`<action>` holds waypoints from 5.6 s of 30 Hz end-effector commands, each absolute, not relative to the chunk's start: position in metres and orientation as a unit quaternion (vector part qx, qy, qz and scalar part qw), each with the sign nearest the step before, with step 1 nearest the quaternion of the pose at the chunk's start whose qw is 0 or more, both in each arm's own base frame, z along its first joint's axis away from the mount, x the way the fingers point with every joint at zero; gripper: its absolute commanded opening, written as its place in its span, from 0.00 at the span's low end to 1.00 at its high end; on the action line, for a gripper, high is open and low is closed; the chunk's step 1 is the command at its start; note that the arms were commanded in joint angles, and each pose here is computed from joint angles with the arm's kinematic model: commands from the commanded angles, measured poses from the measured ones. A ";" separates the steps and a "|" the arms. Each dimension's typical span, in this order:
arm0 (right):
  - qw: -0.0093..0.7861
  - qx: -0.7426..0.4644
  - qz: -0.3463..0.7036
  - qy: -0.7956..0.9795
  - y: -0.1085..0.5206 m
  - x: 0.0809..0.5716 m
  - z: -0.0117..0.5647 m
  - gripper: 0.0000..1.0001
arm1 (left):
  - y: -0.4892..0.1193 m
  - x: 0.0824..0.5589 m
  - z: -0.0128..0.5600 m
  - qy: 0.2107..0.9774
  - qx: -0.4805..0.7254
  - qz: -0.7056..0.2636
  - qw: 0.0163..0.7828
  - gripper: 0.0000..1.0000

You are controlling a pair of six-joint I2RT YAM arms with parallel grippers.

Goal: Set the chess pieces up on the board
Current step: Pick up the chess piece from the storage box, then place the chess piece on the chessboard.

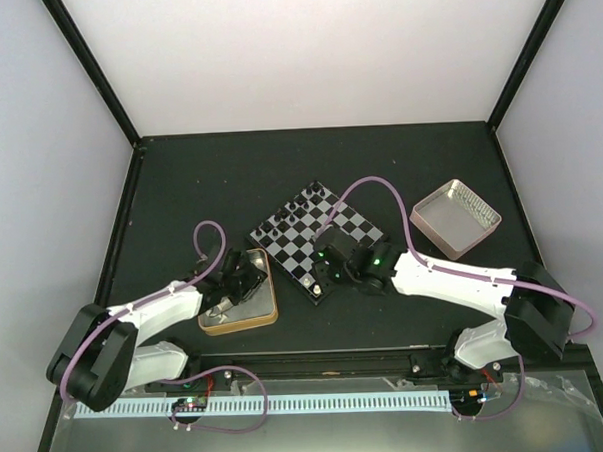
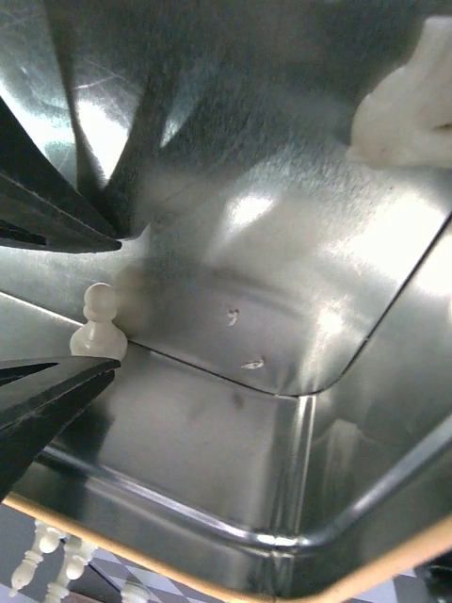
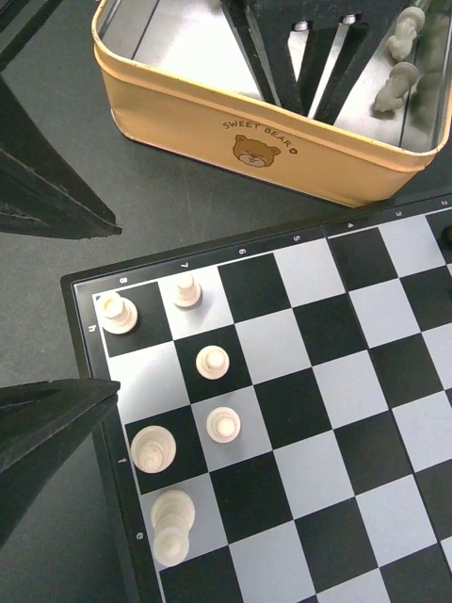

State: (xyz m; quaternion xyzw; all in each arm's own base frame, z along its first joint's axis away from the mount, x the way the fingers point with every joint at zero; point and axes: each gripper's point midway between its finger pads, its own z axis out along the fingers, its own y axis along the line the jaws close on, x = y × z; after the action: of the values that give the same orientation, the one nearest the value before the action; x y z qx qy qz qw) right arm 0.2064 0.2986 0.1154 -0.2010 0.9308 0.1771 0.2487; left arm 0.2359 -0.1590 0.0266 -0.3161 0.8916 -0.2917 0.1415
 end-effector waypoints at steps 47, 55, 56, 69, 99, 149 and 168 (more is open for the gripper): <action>0.299 -0.336 0.418 0.789 0.379 0.176 0.195 0.68 | -0.175 0.240 0.145 0.867 -0.153 -0.390 0.270 0.01; 0.302 -0.339 0.400 0.796 0.388 0.188 0.183 0.74 | -0.207 0.215 0.165 0.869 -0.084 -0.452 0.183 0.01; 0.303 -0.333 0.396 0.800 0.388 0.191 0.181 0.74 | -0.208 0.214 0.166 0.868 -0.081 -0.455 0.182 0.02; 0.298 -0.308 0.355 0.831 0.392 0.219 0.161 0.43 | -0.212 0.210 0.174 0.863 -0.065 -0.468 0.177 0.02; 0.374 -0.448 0.388 0.714 0.382 0.188 0.190 0.02 | -0.235 0.190 0.198 0.839 -0.009 -0.532 0.113 0.21; 0.334 0.159 0.224 0.901 0.120 0.286 0.126 0.64 | -0.369 0.310 0.097 0.933 0.194 -0.189 0.236 0.01; 0.329 0.149 0.229 0.904 0.123 0.285 0.125 0.64 | -0.364 0.307 0.051 0.951 0.187 -0.150 0.196 0.04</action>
State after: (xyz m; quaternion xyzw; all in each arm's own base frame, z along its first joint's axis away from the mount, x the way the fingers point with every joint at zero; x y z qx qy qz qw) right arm 0.2845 0.1227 0.1229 0.1536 0.9047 0.2267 0.3263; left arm 0.3060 -0.3556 0.0486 0.1814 0.9522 -0.1479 0.1962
